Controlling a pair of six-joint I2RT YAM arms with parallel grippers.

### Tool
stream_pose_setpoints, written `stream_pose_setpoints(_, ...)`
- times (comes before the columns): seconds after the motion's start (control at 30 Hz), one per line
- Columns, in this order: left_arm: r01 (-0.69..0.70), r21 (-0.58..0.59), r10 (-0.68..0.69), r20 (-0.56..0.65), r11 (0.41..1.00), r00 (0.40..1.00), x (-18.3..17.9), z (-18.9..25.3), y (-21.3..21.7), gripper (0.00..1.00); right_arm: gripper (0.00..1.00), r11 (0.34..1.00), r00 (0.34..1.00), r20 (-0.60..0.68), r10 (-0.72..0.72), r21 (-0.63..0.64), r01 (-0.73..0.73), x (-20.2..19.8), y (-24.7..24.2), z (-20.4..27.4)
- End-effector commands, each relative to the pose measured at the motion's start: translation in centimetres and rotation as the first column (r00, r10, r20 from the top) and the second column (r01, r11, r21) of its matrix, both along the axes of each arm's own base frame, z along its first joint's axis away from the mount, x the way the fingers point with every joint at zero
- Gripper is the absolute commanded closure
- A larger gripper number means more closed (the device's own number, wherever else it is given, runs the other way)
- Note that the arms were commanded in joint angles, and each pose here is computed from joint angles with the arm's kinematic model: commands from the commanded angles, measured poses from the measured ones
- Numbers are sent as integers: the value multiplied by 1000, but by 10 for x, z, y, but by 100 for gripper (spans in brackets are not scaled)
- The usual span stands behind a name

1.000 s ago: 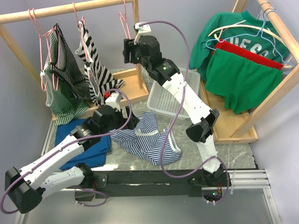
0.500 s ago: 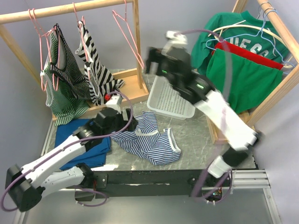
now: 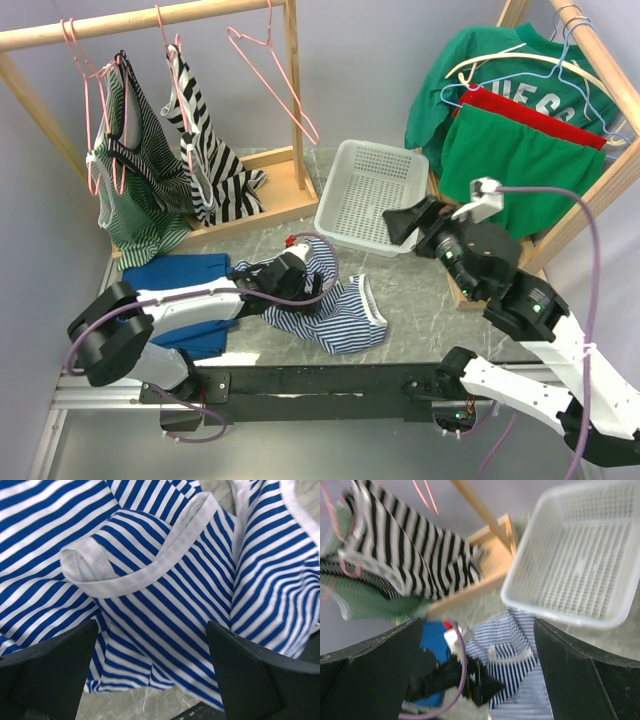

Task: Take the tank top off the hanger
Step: Pick up the tank top from the center of the board.

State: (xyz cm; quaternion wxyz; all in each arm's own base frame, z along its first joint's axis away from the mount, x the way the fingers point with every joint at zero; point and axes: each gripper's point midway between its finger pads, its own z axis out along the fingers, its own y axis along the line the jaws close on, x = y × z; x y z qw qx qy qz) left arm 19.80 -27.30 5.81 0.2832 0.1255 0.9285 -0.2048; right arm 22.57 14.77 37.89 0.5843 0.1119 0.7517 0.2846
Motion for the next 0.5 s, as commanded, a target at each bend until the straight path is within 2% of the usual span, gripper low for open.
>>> stream_pose_setpoints(0.0,-24,-41,26,57,999,998,20,9,-20,4,0,997,984,-161,77,16,-75,-13,17,-55)
stream_pose_setpoints(0.13,-27,25,26,23,999,999,22,-13,-21,4,0,993,971,-210,114,49,-106,-22,22,-81)
stream_pose_setpoints(0.27,18,103,-10,-79,994,997,13,-54,-23,4,0,993,969,-218,116,62,-105,-27,19,-91)
stream_pose_setpoints(0.3,38,96,-28,-104,995,994,9,-56,-28,1,0,993,970,-216,109,59,-99,-28,17,-91)
stream_pose_setpoints(0.33,52,95,-41,-120,994,992,6,-60,-30,6,0,994,972,-212,103,51,-94,-27,15,-91)
stream_pose_setpoints(0.4,79,74,-70,-124,994,990,0,-59,-38,27,0,996,974,-209,87,40,-80,-28,9,-89)
stream_pose_setpoints(0.43,80,63,-72,-116,995,991,-1,-55,-41,51,0,997,975,-206,82,30,-77,-29,7,-89)
stream_pose_setpoints(0.47,92,56,-85,-108,994,991,-5,-48,-44,63,0,997,976,-204,73,24,-70,-29,4,-89)
